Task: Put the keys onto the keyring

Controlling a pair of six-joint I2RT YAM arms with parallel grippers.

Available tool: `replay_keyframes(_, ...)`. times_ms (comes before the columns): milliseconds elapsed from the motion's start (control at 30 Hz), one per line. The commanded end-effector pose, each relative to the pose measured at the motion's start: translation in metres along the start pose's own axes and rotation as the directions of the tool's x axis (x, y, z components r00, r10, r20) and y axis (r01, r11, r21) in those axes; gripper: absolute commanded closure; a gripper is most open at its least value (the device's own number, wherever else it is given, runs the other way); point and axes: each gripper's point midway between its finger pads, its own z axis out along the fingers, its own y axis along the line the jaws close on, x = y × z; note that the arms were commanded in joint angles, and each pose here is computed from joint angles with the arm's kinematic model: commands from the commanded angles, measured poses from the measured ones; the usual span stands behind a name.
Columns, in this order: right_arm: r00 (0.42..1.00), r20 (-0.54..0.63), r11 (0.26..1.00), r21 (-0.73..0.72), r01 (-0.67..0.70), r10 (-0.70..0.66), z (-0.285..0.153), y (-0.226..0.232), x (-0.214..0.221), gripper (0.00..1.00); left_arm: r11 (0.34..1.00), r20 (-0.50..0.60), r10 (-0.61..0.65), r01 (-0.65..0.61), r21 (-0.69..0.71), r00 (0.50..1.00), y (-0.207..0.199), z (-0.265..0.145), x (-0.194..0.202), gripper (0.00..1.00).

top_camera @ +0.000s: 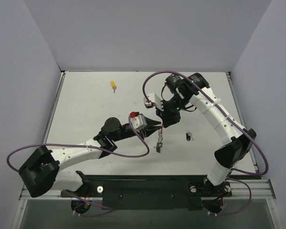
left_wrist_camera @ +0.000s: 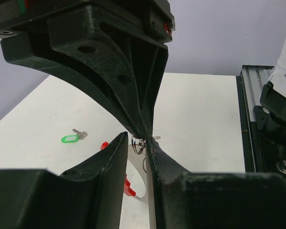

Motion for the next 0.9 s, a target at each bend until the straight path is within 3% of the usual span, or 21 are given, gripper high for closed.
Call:
replay_keyframes(0,1.0,0.015,0.999,-0.036,0.008,-0.007,-0.007,0.014,-0.004,1.0,0.999,0.09,0.025,-0.028,0.026,0.996,-0.001,0.01,-0.032,0.71)
replay_keyframes(867,1.0,0.017,0.999,-0.039,0.012,-0.011,-0.007,0.016,-0.005,1.0,0.999,0.025,0.031,-0.032,0.043,0.999,-0.001,0.013,-0.018,0.73)
